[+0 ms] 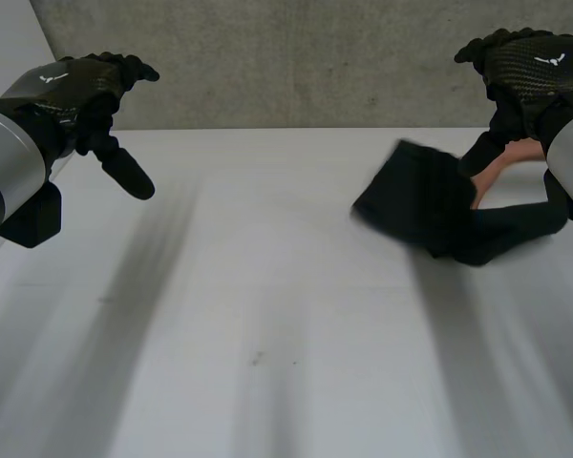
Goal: Fold the shorts.
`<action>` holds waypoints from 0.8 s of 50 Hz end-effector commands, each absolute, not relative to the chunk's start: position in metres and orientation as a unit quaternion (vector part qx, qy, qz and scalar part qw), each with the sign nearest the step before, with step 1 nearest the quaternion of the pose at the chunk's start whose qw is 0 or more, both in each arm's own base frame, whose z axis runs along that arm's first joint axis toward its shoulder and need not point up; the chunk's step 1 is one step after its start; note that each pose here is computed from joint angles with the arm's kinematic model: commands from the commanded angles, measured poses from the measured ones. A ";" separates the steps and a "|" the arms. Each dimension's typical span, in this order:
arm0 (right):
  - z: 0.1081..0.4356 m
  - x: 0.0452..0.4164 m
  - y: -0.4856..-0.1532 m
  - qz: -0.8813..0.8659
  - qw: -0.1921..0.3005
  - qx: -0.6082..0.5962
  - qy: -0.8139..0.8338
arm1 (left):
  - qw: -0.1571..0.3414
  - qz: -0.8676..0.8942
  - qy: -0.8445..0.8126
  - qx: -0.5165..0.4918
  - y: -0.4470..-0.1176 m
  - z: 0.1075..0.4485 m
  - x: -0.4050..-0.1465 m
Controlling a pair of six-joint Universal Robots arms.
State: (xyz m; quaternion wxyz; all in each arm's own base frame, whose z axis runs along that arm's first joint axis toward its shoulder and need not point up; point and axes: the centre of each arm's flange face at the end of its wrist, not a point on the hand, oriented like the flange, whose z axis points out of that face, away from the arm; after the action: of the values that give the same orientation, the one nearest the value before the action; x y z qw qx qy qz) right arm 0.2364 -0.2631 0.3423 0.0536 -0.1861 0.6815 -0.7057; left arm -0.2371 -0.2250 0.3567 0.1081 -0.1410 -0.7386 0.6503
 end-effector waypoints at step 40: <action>0.341 0.237 -0.261 -0.705 0.055 -0.188 0.682 | 0.109 0.655 -0.734 -0.140 -0.230 0.351 -0.239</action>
State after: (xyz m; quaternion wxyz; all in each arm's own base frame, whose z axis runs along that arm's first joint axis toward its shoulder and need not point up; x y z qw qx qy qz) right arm 0.2364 -0.2607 0.3420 0.0543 -0.1873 0.6810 -0.7058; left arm -0.2387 -0.2290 0.3514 0.1083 -0.1400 -0.7364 0.6530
